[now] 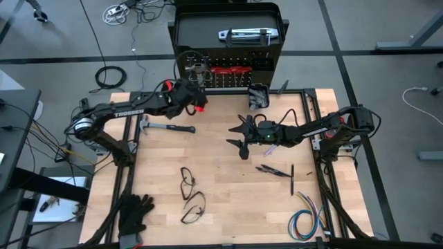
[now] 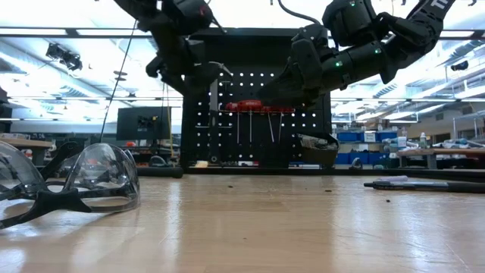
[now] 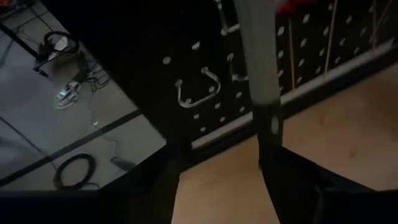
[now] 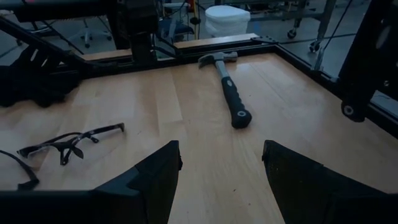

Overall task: Hang tools onto peg board
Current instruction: Hang the right hammer on the pegboard

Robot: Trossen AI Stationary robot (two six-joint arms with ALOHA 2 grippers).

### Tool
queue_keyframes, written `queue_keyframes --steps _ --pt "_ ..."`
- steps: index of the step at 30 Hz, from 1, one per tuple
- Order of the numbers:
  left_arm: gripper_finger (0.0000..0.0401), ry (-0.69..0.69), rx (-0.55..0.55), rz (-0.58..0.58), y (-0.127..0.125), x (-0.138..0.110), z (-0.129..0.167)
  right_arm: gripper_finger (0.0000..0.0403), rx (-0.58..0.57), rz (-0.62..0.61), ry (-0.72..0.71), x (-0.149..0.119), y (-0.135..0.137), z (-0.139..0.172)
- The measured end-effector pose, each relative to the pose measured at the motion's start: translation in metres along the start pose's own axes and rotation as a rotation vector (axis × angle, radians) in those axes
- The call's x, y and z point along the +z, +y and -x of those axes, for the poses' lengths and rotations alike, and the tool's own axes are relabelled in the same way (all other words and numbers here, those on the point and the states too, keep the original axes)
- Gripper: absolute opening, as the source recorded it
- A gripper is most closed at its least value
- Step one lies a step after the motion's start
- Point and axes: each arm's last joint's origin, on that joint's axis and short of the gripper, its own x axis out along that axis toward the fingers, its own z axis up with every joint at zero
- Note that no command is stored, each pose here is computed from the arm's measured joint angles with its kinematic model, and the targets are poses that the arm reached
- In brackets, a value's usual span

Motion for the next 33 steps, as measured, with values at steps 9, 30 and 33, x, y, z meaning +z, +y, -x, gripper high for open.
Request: queue_keyframes --steps 9,30,33 --pt "0.0214 -0.01 0.105 -0.214 -0.003 -0.02 0.037 0.0238 -0.003 0.008 0.025 -0.002 0.0 0.0" --pt "0.0214 -0.434 0.177 -0.947 -0.045 -0.039 0.066 0.0238 -0.016 -0.033 0.048 -0.004 -0.004 0.0" --pt "0.0214 -0.501 0.166 -1.003 -0.047 -0.038 0.068 0.0238 -0.034 -0.036 0.077 -0.007 -0.008 0.0"
